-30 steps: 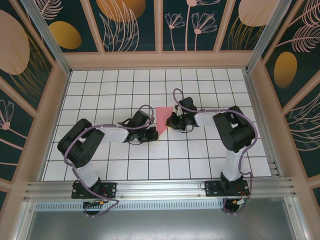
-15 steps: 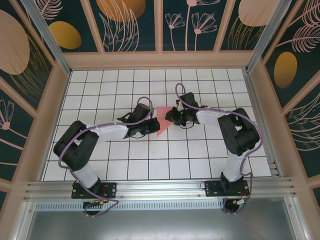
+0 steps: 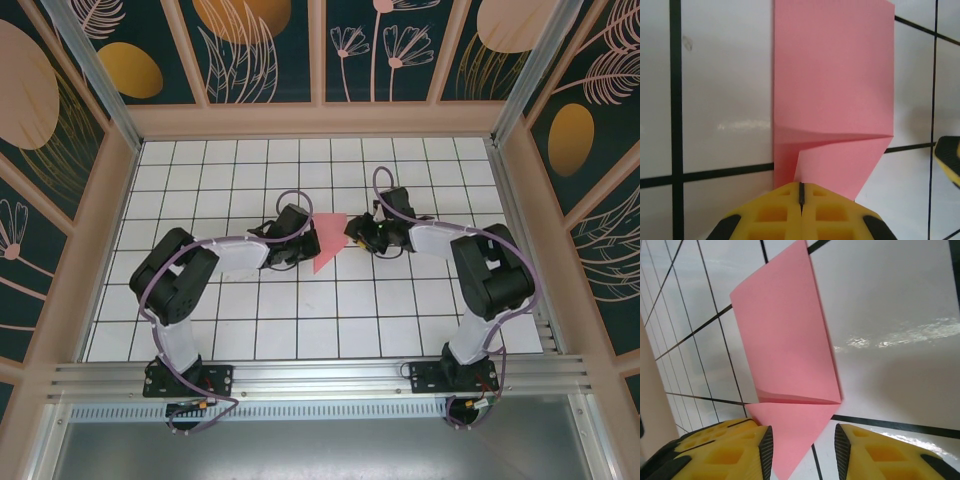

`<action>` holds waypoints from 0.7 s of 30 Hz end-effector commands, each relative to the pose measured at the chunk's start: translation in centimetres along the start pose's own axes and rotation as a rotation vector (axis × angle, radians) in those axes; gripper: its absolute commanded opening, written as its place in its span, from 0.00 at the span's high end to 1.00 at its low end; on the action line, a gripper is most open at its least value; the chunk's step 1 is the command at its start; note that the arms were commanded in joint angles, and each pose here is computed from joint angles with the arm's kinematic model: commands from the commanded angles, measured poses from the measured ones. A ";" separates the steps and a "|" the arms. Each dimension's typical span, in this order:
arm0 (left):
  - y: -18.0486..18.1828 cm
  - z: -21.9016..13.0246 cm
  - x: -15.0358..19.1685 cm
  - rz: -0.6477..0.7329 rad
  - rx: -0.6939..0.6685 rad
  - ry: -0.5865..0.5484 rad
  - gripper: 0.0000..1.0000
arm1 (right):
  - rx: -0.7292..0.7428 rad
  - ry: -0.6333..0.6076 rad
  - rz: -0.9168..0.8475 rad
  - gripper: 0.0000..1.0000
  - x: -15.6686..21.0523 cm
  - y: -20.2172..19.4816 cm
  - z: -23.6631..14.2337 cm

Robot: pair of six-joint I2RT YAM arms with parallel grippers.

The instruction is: Fold a paper plane with a square sheet of paper (pick it up from the middle)

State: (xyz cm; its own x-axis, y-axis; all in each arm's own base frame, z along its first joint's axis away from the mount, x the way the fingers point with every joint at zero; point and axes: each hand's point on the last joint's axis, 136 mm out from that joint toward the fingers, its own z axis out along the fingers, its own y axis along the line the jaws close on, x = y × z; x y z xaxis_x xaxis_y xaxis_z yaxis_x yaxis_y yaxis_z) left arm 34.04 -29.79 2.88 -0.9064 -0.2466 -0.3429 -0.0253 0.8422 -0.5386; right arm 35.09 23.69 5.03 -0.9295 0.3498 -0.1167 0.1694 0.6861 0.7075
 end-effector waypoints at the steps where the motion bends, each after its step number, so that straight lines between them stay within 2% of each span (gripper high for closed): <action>1: 0.6 0.5 -0.1 -0.017 -0.046 -0.009 0.99 | -0.010 0.033 -0.009 0.59 0.3 0.2 0.9; 14: 1.9 0.9 0.3 -0.025 -0.096 -0.007 0.99 | 0.000 0.087 -0.016 0.58 0.8 0.2 2.5; 21: 2.3 1.3 0.6 -0.021 -0.113 0.013 0.99 | 0.050 0.077 -0.006 0.58 0.6 -0.6 2.6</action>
State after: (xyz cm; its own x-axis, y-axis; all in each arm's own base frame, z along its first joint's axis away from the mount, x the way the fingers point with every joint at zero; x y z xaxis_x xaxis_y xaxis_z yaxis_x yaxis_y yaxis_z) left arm 34.23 -28.88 1.57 -0.9028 -0.2650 -0.3386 -0.0704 0.8679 -0.4917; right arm 35.06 24.98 2.86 -0.9485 0.3111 -0.0595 0.1868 0.7011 0.6882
